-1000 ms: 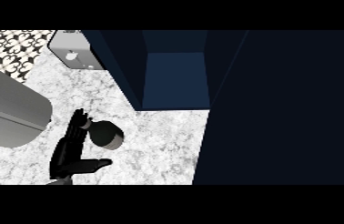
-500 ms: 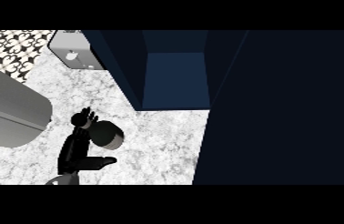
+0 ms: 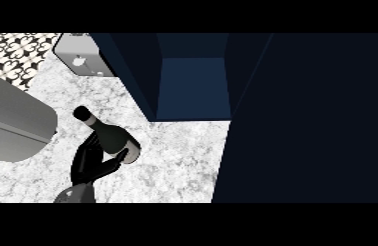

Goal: Pick up the wine, place it into the cabinet and close the cabinet

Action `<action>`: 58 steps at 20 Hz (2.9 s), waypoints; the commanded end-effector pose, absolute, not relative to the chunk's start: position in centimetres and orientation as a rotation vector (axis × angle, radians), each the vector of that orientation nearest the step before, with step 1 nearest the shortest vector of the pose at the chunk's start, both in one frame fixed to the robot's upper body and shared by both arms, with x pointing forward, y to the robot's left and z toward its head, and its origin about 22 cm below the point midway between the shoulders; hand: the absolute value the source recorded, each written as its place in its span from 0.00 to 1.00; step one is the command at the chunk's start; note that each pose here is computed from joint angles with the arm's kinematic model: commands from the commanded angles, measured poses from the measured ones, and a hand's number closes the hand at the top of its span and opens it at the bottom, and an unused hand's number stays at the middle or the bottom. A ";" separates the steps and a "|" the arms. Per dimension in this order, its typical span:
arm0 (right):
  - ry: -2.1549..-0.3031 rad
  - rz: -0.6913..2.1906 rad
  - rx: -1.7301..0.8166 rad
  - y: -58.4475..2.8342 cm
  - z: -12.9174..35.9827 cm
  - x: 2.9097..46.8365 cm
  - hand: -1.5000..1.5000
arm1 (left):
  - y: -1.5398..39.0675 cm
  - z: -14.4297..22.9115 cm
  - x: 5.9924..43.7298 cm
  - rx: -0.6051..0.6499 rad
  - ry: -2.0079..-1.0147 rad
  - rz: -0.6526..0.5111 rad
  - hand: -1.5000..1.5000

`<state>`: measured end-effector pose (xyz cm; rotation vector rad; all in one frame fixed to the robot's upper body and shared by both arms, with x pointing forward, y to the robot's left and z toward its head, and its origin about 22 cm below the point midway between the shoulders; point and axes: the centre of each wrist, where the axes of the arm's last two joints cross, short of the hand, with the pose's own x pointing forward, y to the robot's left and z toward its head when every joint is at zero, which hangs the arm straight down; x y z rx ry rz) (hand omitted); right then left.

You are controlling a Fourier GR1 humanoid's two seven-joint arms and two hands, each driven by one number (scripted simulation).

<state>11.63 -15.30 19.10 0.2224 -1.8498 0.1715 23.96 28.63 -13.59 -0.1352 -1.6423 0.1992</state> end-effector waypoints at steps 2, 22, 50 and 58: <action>-1.947 0.127 0.213 -17.0 20.9 8.6 0.00 | 27.7 -14.4 23.1 -0.091 -1.682 0.188 1.00; -1.932 0.095 0.227 -16.9 20.9 8.3 0.00 | 25.1 -12.5 21.9 -0.350 -1.705 0.013 1.00; -1.940 0.101 0.195 -18.4 20.4 7.4 0.00 | 14.8 -2.7 24.1 -0.207 -1.827 -0.022 1.00; -1.930 0.122 0.184 -18.7 19.8 7.6 0.00 | 14.4 0.5 28.6 -0.154 -1.833 -0.083 1.00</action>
